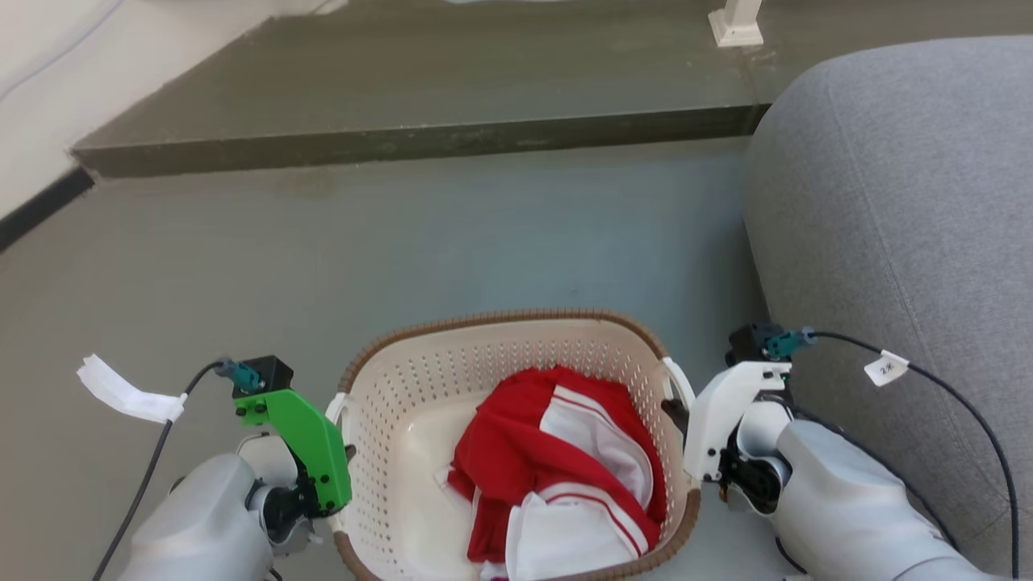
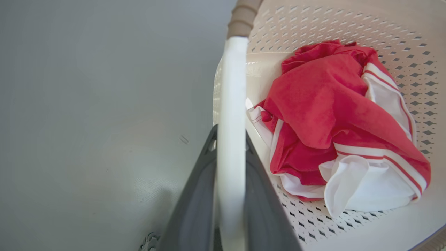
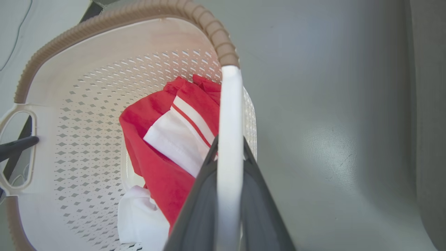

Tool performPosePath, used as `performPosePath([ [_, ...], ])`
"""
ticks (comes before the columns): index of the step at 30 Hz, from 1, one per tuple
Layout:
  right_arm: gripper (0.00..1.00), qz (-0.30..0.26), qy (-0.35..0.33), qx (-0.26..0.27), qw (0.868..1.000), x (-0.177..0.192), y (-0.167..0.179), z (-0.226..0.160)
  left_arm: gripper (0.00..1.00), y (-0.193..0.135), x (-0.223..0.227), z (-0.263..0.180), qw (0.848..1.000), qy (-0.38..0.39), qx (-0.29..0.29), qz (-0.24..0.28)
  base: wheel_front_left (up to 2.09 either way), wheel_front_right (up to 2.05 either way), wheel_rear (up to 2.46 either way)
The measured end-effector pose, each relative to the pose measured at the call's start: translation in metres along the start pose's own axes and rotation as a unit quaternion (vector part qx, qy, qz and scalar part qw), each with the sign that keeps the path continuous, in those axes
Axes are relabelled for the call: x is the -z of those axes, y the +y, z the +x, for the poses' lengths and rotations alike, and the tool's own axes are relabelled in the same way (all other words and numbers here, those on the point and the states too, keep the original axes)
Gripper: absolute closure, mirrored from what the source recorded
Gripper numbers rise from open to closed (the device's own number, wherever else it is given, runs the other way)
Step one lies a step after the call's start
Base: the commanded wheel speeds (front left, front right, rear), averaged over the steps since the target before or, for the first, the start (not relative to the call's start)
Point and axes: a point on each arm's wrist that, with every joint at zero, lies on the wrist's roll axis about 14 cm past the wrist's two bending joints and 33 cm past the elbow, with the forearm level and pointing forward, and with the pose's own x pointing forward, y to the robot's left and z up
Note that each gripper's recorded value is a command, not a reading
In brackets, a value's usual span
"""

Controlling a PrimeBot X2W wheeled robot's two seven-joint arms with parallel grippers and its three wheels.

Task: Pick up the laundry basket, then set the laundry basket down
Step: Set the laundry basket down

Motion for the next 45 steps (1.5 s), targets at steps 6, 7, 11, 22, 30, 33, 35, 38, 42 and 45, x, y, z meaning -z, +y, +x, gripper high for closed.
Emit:
performPosePath([
  [6, 1.0, -0.01, -0.004, 0.003, 1.0, -0.01, -0.003, 0.013, 1.0, 0.006, -0.011, 0.011, 1.0, -0.01, -0.002, 0.003, 0.0, 0.0, 0.0],
  [7, 1.0, -0.013, -0.007, 0.003, 1.0, -0.012, -0.004, 0.016, 1.0, 0.007, -0.013, 0.013, 1.0, -0.01, -0.002, 0.003, 0.0, 0.0, 0.0],
  [11, 1.0, -0.021, -0.016, 0.008, 1.0, -0.021, -0.008, 0.027, 1.0, 0.012, -0.024, 0.023, 1.0, -0.024, -0.003, 0.009, 0.0, 0.0, 0.0],
  [22, 1.0, -0.029, -0.02, 0.02, 0.999, -0.027, -0.021, 0.065, 1.0, 0.034, -0.036, 0.056, 0.999, -0.037, -0.011, 0.013, 0.0, 0.0, 0.0],
  [30, 1.0, -0.031, -0.021, 0.022, 0.999, -0.028, -0.03, 0.095, 1.0, 0.052, -0.044, 0.081, 0.999, -0.05, -0.019, 0.008, 0.0, 0.0, 0.0],
  [33, 1.0, -0.031, -0.016, 0.023, 0.999, -0.023, -0.034, 0.106, 1.0, 0.059, -0.04, 0.091, 0.999, -0.047, -0.022, 0.006, 0.0, 0.0, 0.0],
  [35, 1.0, -0.034, -0.012, 0.025, 0.999, -0.019, -0.037, 0.114, 1.0, 0.064, -0.038, 0.098, 0.999, -0.046, -0.023, 0.006, 0.0, 0.0, 0.0],
  [38, 1.0, -0.037, -0.009, 0.024, 0.999, -0.016, -0.041, 0.125, 1.0, 0.071, -0.038, 0.108, 0.998, -0.049, -0.026, 0.01, 0.0, 0.0, 0.0],
  [42, 1.0, -0.032, 0.0, 0.023, 0.999, -0.008, -0.046, 0.14, 1.0, 0.081, -0.037, 0.122, 0.998, -0.048, -0.029, 0.008, 0.0, 0.0, 0.0],
  [45, 1.0, -0.03, 0.002, 0.024, 0.999, -0.003, -0.051, 0.151, 1.0, 0.087, -0.036, 0.133, 0.998, -0.051, -0.03, 0.005, 0.0, 0.0, 0.0],
])
